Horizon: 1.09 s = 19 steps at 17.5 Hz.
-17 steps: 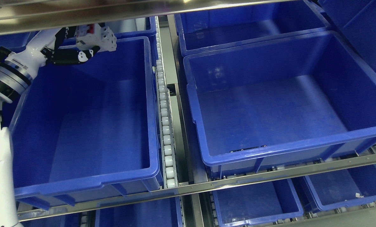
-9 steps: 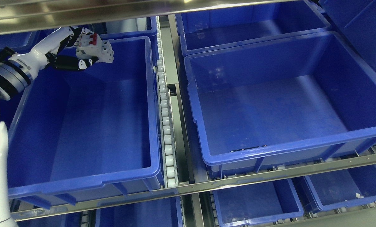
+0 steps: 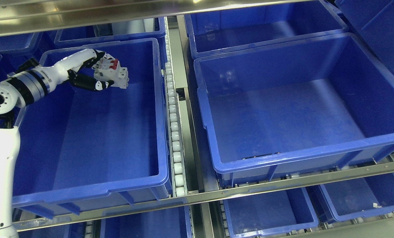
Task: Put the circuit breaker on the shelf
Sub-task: 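Move the left hand with the breaker over the nearest blue bin, then lower the breaker into the bin and open the left hand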
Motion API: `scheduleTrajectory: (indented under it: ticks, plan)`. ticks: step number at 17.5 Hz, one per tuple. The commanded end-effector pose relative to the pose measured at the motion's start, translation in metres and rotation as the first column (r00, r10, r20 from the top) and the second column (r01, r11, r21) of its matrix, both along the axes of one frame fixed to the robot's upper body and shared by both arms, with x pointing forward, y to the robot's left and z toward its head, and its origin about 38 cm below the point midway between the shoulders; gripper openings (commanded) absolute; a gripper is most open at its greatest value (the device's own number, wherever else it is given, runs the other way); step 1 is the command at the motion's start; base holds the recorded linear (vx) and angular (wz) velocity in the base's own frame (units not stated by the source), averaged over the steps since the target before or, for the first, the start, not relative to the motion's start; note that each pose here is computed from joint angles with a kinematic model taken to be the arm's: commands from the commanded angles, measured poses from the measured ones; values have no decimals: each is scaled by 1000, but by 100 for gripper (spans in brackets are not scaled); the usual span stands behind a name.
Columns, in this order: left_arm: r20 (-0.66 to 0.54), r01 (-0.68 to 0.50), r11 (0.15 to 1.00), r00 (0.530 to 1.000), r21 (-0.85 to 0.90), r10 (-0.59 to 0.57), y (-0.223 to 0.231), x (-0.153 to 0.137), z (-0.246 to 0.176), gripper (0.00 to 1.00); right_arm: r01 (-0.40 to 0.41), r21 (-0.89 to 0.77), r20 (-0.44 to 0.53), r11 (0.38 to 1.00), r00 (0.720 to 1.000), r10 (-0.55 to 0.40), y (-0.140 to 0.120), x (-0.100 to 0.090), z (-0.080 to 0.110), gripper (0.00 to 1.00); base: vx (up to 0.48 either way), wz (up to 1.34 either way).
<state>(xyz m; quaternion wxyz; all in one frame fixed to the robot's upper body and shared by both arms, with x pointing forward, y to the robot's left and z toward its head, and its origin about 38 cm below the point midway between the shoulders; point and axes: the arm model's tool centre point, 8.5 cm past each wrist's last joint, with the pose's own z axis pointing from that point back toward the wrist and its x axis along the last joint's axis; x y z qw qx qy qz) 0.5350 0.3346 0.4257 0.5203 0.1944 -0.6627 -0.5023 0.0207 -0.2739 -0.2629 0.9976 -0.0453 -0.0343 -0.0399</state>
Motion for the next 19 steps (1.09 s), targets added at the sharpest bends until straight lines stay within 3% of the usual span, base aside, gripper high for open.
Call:
scheduleTrajectory:
  ticks: [1,15,19]
  plan:
    - [-150,-15,997,988,72,25,-9,22,-48,12,-1,-17,1,1000,1000,1,-11,0,1,100,0,0]
    - [-261,-90,987,958,131,122,4,42,-82,13,-1,-17,-1,1000,1000,1,-11,-1,1,100,0,0]
    - [-258,-98,986,957,134,130,7,41,-81,24,-1,-17,1,1000,1000,1,-11,0,1,100,0,0]
